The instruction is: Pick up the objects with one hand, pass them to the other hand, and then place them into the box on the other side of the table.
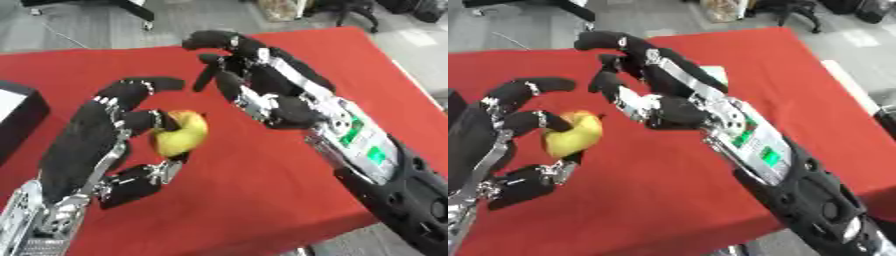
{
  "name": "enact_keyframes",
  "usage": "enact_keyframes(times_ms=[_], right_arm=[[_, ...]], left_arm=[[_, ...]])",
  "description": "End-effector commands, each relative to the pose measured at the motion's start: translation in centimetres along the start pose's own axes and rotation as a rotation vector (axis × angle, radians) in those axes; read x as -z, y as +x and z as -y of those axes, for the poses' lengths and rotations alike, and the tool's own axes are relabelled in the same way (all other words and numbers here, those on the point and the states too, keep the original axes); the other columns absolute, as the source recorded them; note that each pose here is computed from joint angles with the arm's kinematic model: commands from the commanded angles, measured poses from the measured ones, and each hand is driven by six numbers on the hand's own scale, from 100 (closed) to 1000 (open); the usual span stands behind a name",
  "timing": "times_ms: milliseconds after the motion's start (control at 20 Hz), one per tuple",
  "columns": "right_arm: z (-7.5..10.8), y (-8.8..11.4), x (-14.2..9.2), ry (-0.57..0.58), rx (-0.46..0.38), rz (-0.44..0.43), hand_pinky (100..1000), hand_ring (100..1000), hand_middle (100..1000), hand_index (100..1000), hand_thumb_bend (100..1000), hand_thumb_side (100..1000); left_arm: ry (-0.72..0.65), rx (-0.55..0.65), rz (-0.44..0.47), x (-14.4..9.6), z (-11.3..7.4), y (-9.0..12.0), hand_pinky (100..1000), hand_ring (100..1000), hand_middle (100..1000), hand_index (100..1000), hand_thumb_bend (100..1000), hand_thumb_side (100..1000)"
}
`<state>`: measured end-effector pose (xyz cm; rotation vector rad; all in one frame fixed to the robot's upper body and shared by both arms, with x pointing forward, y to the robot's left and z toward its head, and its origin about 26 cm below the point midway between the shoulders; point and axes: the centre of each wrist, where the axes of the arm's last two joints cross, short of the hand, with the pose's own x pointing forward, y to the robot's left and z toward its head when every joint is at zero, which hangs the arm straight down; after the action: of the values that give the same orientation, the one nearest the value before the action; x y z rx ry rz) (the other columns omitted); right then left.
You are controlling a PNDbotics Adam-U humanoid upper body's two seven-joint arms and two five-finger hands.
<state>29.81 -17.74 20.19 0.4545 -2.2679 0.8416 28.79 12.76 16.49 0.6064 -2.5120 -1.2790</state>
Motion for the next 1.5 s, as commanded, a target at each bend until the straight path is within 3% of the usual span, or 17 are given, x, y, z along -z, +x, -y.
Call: enact_keyframes(times_ms=[50,450,750,1150,1450,1500], right_arm=[[1.3,0.9,-0.1,-0.038,-0.051,0.019,1000,660,877,924,100,541],[3.0,1.0,-1.5,-0.164,-0.103,0.000,1000,657,864,920,100,541],[3.5,0.3,-3.7,-0.239,-0.152,-0.062,1000,637,837,910,100,534],[2.0,-1.1,-6.7,-0.216,-0.219,-0.156,1000,628,831,908,100,525],[0.1,-1.9,-7.6,-0.162,-0.216,-0.190,1000,624,830,907,100,527],[-0.1,-2.1,-7.6,-0.156,-0.211,-0.195,1000,622,829,907,100,475]], left_arm=[[0.036,0.038,-0.023,-0.3,-0.7,-0.6,785,770,776,503,147,135],[0.093,0.089,-0.117,-1.8,-1.2,-1.7,783,769,775,504,149,127],[0.149,0.172,-0.235,-3.7,-3.1,-2.9,780,768,774,504,142,129],[0.181,0.341,-0.468,-7.4,-6.9,-5.7,788,770,777,504,181,100],[0.084,0.508,-0.712,-10.7,-10.6,-9.8,805,773,783,503,236,100],[0.052,0.539,-0.753,-11.4,-11.1,-10.8,809,773,784,504,240,100]])
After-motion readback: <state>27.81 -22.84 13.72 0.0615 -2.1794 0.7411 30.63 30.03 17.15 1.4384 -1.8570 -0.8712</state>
